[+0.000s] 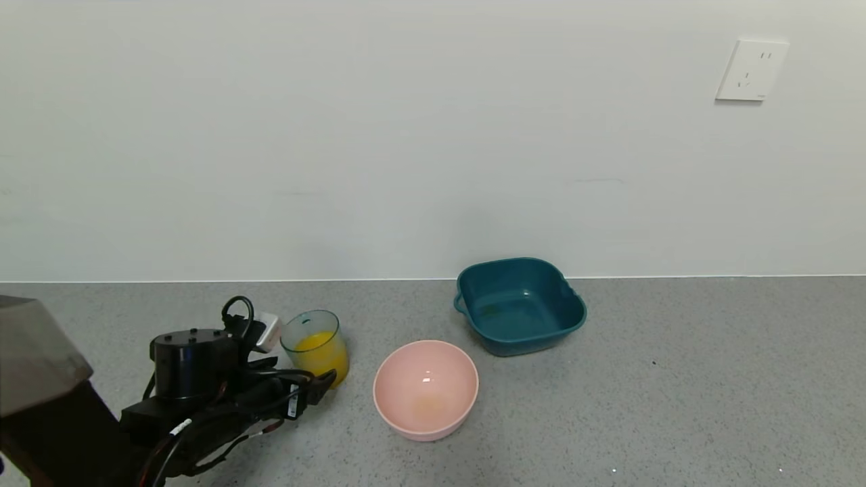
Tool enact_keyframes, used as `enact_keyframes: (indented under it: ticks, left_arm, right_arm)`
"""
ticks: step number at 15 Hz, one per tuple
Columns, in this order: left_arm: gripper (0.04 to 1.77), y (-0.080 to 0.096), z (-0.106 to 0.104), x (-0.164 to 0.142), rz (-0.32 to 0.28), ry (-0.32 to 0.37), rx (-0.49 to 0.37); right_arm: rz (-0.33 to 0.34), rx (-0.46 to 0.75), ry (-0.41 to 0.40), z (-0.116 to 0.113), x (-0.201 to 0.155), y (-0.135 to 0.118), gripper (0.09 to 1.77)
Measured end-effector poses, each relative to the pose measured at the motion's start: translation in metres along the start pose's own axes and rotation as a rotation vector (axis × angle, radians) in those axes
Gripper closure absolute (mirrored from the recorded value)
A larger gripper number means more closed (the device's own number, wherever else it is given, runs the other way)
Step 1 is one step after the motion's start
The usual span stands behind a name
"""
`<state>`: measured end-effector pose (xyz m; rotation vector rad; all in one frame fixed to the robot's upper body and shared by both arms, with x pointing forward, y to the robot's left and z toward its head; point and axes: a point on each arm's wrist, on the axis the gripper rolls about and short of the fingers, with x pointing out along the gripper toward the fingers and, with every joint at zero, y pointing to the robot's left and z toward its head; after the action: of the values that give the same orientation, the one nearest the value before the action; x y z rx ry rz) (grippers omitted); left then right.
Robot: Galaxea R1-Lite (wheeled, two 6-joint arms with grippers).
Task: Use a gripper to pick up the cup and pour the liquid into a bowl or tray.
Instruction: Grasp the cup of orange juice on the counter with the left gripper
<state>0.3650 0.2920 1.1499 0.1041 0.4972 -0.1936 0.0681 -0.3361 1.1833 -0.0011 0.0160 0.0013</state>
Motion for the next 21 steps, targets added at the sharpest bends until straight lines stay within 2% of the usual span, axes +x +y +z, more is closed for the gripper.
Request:
enact_keyframes:
  ticks: [4,12,20,21]
  left_arm:
    - [0.09,-0.001,-0.007,0.019,-0.004,0.007,0.002]
    - [0.09,-0.001,-0.007,0.049,-0.002,-0.036,0.002]
    - [0.09,0.0,-0.002,0.062,0.003,-0.065,0.002]
    - [0.29,0.0,-0.002,0.062,0.003,-0.066,0.002]
  right_arm:
    - [0.0,0.0,-0.001,0.0,0.0,0.0,0.15]
    - [0.0,0.0,0.0,0.0,0.0,0.0,0.15]
    - [0.0,0.0,0.0,0.0,0.0,0.0,0.15]
    - [0.0,0.0,0.0,0.0,0.0,0.0,0.15]
